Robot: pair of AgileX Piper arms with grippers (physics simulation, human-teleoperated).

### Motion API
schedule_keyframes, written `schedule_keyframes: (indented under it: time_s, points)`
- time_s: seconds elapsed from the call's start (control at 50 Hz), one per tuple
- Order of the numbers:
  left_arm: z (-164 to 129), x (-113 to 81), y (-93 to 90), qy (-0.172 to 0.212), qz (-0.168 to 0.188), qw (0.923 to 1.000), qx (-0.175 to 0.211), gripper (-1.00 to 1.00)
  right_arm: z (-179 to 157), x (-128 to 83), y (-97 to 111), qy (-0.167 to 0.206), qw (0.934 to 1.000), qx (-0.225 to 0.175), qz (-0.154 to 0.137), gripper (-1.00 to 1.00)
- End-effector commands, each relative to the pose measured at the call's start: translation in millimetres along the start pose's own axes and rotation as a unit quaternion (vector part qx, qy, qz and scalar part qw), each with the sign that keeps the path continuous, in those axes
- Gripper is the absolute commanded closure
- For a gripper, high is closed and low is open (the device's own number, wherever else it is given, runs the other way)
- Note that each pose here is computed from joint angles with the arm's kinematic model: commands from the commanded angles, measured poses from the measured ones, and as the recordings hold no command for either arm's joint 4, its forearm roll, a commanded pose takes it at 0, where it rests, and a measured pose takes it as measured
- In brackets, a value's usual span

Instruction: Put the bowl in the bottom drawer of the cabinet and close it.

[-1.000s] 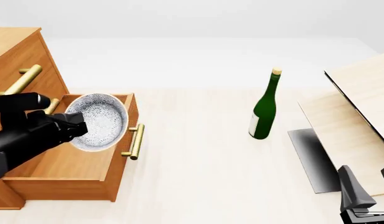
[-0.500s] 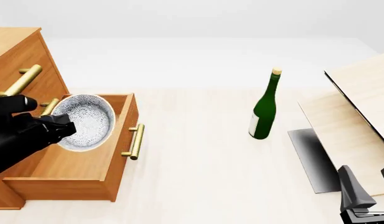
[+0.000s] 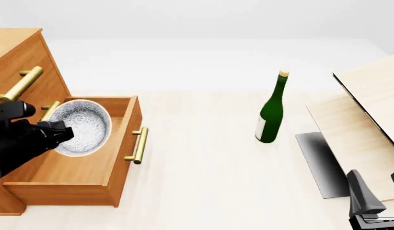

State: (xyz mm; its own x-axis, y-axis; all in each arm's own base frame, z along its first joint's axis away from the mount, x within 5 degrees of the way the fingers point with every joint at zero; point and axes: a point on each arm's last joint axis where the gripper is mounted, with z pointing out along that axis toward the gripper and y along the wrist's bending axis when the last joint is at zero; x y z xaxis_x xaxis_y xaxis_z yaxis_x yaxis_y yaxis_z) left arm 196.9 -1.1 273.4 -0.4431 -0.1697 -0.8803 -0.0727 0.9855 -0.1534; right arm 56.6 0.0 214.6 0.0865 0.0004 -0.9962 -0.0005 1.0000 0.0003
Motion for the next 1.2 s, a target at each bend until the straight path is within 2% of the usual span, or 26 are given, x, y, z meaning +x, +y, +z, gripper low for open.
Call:
schedule_keyframes:
  time_s: [0.02,0.84,1.2]
  points:
    - [4.8,2.2,2.5,0.004,-0.008,0.9999,-0.005,1.0,-0.1,0.2,0.0,0.0,1.0,0.0,0.0,-1.0]
    - [28.7,20.5,21.9,0.033,-0.014,0.9985,-0.043,1.0,-0.1,0.2,0.0,0.0,1.0,0.0,0.0,-1.0]
    - [42.4,26.0,25.3,0.045,-0.015,0.9977,-0.047,1.0,-0.1,0.2,0.0,0.0,1.0,0.0,0.0,-1.0]
